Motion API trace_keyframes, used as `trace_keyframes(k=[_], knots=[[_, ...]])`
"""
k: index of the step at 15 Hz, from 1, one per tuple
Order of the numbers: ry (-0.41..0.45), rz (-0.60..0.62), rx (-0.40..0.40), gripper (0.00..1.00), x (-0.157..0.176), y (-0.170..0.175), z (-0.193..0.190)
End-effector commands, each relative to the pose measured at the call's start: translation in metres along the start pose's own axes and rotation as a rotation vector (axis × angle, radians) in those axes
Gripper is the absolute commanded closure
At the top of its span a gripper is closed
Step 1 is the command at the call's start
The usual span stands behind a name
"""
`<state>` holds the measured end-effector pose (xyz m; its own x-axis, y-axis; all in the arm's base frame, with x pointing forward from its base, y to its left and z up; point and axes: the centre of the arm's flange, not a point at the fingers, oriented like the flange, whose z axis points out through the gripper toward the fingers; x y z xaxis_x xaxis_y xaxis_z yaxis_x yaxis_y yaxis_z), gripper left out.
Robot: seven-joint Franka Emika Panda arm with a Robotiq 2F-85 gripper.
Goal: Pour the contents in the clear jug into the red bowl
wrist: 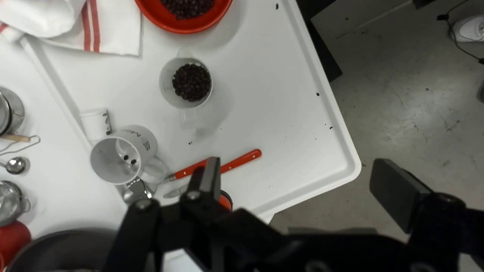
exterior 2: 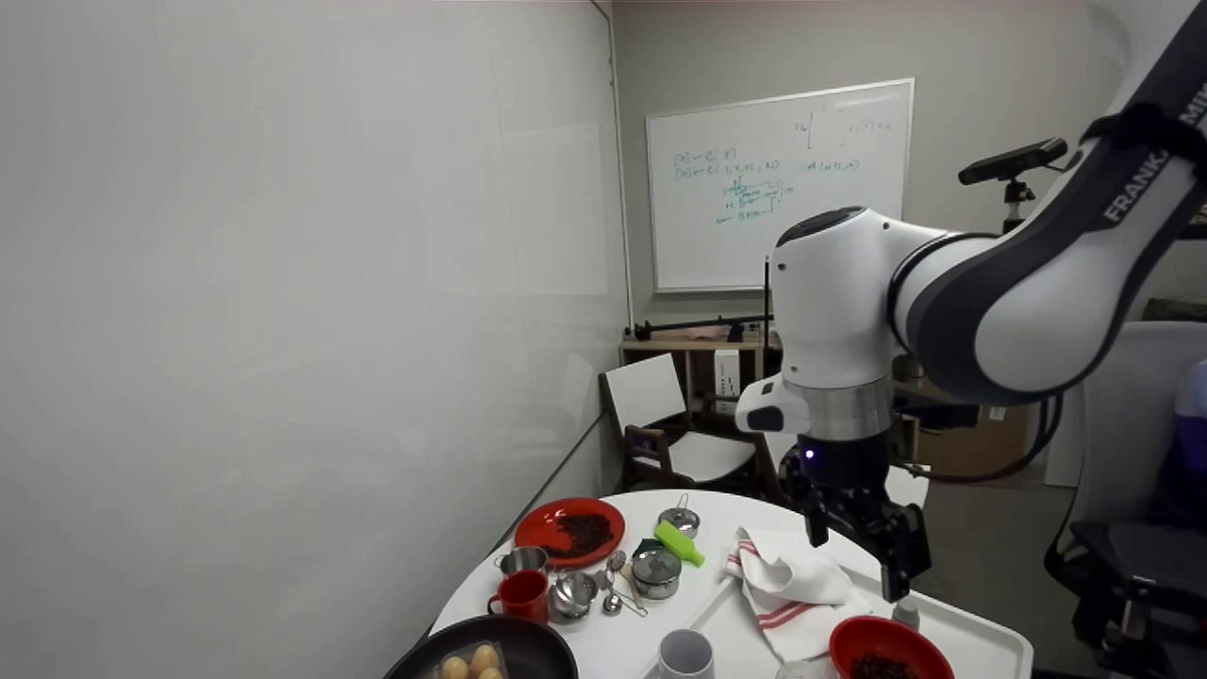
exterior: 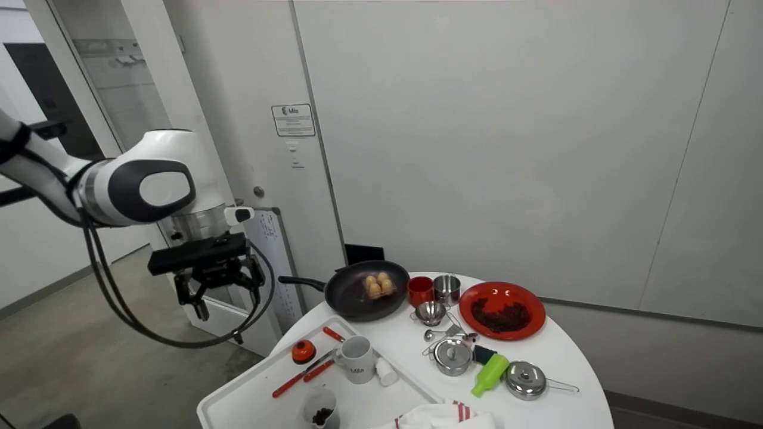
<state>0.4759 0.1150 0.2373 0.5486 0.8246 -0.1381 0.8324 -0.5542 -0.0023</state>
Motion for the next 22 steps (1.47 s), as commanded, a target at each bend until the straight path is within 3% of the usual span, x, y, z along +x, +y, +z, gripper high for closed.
trace_keyframes(k=[1,5,12,22], knots=[[-0.027,-0.083,-0.038,0.00,0.045,0.027,0.029],[-0.145,-0.112,-0.157,0.00,0.065,0.048,0.075],[-0.255,-0.060,-0.217,0.00,0.089,0.086,0.150],[-0.362,0.011,-0.140,0.00,0.085,0.114,0.226]])
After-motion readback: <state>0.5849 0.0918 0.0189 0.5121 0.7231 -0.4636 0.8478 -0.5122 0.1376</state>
